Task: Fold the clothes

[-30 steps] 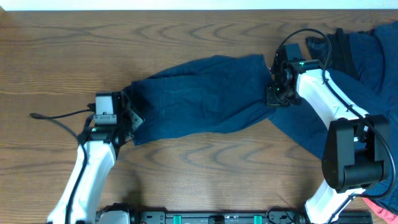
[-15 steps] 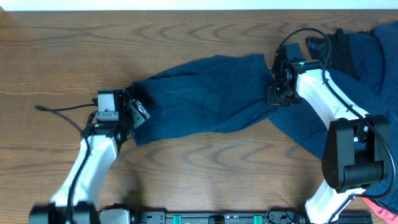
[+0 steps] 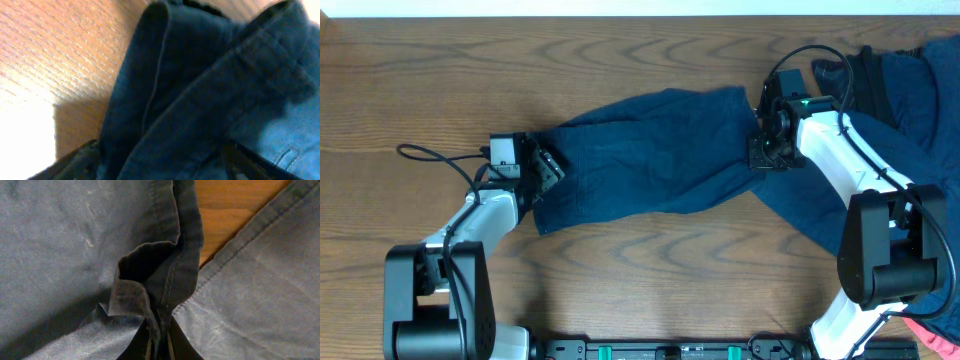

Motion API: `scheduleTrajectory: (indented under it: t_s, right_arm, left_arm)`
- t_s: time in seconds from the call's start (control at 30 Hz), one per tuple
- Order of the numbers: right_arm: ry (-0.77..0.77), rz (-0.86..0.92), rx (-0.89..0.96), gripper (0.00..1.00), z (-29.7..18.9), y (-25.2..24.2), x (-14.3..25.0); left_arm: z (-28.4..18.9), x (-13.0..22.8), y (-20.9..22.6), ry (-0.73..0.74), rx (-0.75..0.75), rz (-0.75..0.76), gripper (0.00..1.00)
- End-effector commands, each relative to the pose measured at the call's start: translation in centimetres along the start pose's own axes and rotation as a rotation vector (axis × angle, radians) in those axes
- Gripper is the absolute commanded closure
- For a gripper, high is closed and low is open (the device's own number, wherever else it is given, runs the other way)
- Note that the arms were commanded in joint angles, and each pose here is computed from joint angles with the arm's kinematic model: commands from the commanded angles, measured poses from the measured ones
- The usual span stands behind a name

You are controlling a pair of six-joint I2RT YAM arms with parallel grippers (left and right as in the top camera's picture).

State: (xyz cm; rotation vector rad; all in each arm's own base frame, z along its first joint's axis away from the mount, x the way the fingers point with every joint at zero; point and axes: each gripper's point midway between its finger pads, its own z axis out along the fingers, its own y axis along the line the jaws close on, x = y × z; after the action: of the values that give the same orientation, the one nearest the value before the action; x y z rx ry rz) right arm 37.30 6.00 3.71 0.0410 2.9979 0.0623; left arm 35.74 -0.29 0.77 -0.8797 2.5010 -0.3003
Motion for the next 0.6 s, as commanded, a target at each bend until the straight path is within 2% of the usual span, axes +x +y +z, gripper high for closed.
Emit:
scheduleTrajectory:
  t_s: [0.0, 0.03, 0.07, 0.13, 0.37, 0.57]
  right_arm:
    - [-0.009, 0.010, 0.018, 0.93, -0.2, -0.2, -0.1]
    - [-0.009, 0.010, 0.018, 0.93, -0.2, -0.2, -0.1]
    - [-0.009, 0.010, 0.018, 0.92, -0.2, -0.2, -0.1]
    - [-0.010, 0.010, 0.018, 0.90, -0.2, -0.2, -0.1]
    - [-0.059, 0.000, 0.053, 0.76, -0.3, -0.8, -1.2]
    - [-0.181, 0.039, 0.409, 0.74, -3.0, -6.7, -3.7]
  left_arm:
    - [2.0, 4.5, 2.0, 0.168, -0.032, -0.037, 0.49]
    - [2.0, 4.7, 1.9, 0.178, -0.026, -0.038, 0.59]
    - [2.0, 4.8, 1.8, 0.183, -0.020, -0.037, 0.75]
    - [1.9, 5.0, 1.7, 0.194, -0.012, -0.038, 0.94]
    - [-0.6, 7.0, 3.2, 0.280, -0.087, -0.070, 0.94]
    - [-4.7, 6.4, 3.2, 0.268, -0.081, -0.018, 0.94]
